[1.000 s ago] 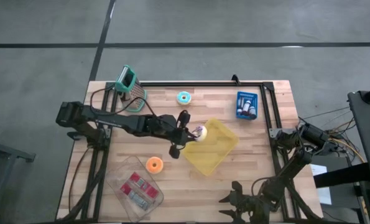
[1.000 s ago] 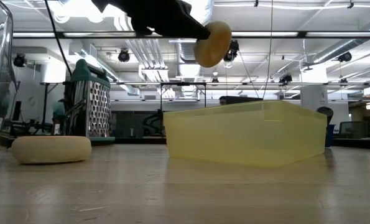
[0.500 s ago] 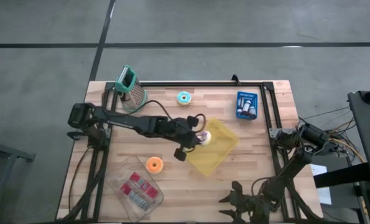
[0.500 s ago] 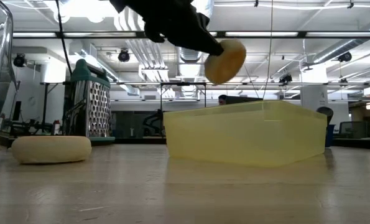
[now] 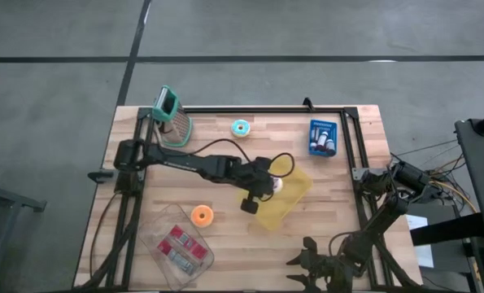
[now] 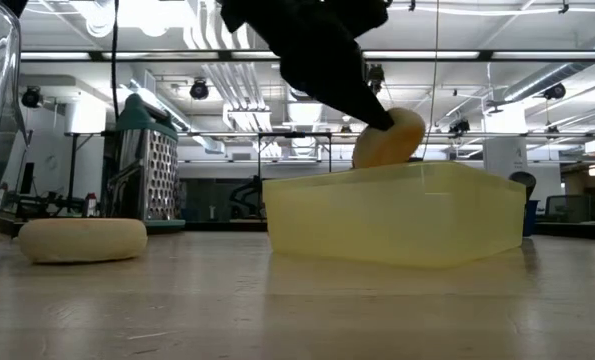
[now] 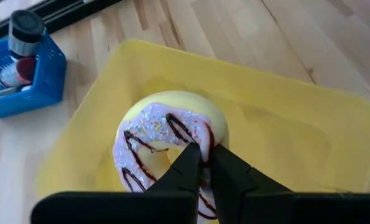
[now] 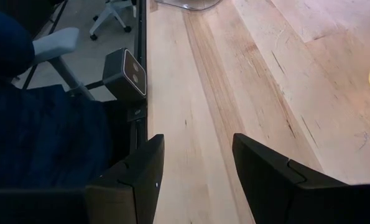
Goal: Pick & Place Food Item
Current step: Put the purple donut into the yellow bin
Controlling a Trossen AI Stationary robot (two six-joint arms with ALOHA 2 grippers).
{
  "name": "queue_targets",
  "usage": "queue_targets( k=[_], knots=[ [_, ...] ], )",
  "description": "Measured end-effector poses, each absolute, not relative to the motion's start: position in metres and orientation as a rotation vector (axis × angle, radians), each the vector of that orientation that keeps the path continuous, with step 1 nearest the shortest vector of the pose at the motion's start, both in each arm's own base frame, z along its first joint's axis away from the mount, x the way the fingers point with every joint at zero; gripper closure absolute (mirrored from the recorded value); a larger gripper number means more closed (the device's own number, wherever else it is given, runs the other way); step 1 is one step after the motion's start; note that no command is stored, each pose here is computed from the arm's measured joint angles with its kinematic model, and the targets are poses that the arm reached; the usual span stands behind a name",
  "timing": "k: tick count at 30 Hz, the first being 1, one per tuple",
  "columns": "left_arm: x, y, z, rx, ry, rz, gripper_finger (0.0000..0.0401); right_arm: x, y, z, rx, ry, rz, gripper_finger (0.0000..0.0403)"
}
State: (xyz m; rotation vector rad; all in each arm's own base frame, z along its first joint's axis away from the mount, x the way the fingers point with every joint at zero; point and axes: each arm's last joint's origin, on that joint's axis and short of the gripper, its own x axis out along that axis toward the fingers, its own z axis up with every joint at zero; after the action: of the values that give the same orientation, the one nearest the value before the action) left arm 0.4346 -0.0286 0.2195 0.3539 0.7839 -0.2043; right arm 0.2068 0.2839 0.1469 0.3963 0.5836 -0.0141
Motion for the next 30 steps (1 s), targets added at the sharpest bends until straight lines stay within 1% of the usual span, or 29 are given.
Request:
queue_targets(
  k=[12, 19, 30],
  knots=[
    [0.447, -0.032, 0.195, 0.333, 0.834, -0.206, 0.0373, 0.207, 0.284, 0.147, 0.397, 0.583, -0.014, 0.0216],
    [0.447, -0.032, 0.175, 0.307, 0.927, -0.209, 0.0373, 0.207, 0.284, 0.147, 0.397, 0.583, -0.014, 0.0216],
    [0.449, -0.032, 0.162, 0.294, 0.957, -0.203, 0.0373, 0.207, 0.284, 0.147, 0.397, 0.583, -0.014, 0.0216]
  ],
)
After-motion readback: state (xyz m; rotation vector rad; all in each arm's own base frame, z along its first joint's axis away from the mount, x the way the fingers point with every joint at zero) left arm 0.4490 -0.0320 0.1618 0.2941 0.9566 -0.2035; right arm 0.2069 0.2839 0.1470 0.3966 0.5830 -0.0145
